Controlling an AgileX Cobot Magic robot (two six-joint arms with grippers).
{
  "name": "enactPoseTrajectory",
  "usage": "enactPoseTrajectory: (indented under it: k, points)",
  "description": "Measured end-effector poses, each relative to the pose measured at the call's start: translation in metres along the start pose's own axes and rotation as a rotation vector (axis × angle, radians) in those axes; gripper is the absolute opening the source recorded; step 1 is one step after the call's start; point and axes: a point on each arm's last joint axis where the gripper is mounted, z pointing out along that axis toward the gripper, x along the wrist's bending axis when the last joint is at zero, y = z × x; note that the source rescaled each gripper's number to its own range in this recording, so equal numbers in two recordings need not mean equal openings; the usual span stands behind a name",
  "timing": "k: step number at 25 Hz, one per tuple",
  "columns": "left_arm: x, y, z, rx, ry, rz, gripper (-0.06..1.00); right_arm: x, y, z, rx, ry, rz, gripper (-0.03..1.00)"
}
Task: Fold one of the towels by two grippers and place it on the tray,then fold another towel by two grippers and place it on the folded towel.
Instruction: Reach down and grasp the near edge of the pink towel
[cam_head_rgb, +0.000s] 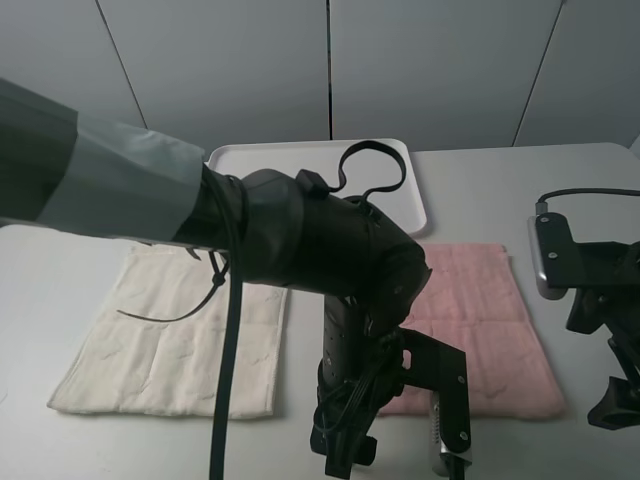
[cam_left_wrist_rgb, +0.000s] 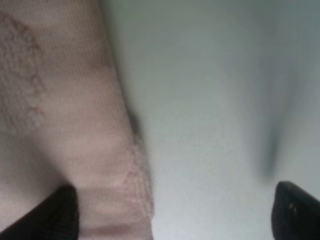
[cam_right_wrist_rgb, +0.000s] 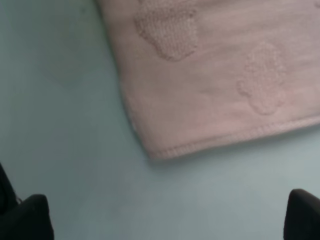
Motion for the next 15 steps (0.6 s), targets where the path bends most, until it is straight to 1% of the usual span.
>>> enactPoseTrajectory:
  k: [8, 12, 15]
  points:
    - [0.0, 0.0, 0.0, -0.005, 0.004, -0.009, 1.0, 0.015, 0.005, 0.015, 0.004, -0.011, -0.093, 1.0]
    - [0.001, 0.001, 0.0, -0.007, 0.008, -0.017, 1.0, 0.018, 0.004, 0.018, 0.005, -0.011, -0.105, 1.0]
    - [0.0, 0.001, 0.0, -0.006, 0.009, -0.018, 1.0, 0.017, 0.006, 0.02, -0.025, -0.033, -0.089, 1.0]
